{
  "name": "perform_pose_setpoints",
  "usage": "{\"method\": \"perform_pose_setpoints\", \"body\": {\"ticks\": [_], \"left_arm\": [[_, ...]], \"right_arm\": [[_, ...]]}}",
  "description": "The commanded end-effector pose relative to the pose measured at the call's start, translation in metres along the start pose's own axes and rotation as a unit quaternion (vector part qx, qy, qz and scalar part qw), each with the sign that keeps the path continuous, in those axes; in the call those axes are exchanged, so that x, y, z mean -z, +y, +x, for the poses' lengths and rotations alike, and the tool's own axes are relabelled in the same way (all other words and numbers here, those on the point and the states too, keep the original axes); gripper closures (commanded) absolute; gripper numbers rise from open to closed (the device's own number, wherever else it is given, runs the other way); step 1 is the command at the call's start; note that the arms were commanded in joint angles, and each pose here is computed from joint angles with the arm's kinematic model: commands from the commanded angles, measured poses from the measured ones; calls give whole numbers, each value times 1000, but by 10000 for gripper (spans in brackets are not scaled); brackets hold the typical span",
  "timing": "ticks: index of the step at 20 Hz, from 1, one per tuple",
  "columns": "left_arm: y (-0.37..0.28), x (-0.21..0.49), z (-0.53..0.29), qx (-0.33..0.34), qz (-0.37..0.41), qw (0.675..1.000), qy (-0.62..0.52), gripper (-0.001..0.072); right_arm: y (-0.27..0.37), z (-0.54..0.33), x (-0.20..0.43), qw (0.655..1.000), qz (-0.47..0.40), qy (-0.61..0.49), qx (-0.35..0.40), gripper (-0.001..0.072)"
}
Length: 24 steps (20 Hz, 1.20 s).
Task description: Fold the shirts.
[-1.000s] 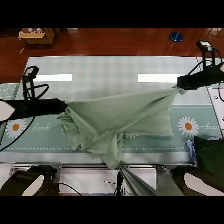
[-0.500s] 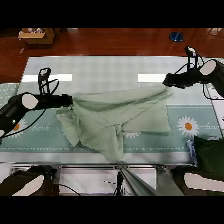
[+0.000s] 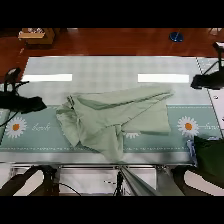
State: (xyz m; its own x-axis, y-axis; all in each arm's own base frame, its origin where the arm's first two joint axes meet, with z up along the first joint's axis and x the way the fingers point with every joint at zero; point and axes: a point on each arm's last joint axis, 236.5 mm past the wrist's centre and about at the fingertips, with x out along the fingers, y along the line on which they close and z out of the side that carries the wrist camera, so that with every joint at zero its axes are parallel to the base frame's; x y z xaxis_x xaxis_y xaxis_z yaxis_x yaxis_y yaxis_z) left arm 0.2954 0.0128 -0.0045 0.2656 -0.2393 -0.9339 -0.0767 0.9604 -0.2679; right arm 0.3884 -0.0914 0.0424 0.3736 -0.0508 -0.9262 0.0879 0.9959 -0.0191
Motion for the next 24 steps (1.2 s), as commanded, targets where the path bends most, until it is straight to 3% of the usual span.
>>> {"method": "perform_pose_setpoints", "body": {"ticks": [1,2,8,17,19,22,23,24], "left_arm": [[-10,42,1,123,-70,989,43,59],[-8,47,5,140,-101,984,43,-13],[-2,57,31,172,-148,971,71,-13],[-3,27,89,189,-193,961,54,9],[-10,18,108,170,-176,969,43,184],[-21,10,132,142,-154,977,32,193],[-25,10,136,138,-148,979,32,341],[-28,12,138,138,-143,979,35,607]], "right_arm": [[-30,10,42,997,52,50,8,181],[-30,18,56,996,67,65,-3,180],[-6,46,101,987,96,111,-72,180],[18,44,97,981,111,105,-122,180],[26,42,95,978,117,104,-140,180],[37,38,97,973,119,112,-164,180],[40,36,99,972,117,116,-170,180],[42,35,101,970,113,121,-176,180]]}}
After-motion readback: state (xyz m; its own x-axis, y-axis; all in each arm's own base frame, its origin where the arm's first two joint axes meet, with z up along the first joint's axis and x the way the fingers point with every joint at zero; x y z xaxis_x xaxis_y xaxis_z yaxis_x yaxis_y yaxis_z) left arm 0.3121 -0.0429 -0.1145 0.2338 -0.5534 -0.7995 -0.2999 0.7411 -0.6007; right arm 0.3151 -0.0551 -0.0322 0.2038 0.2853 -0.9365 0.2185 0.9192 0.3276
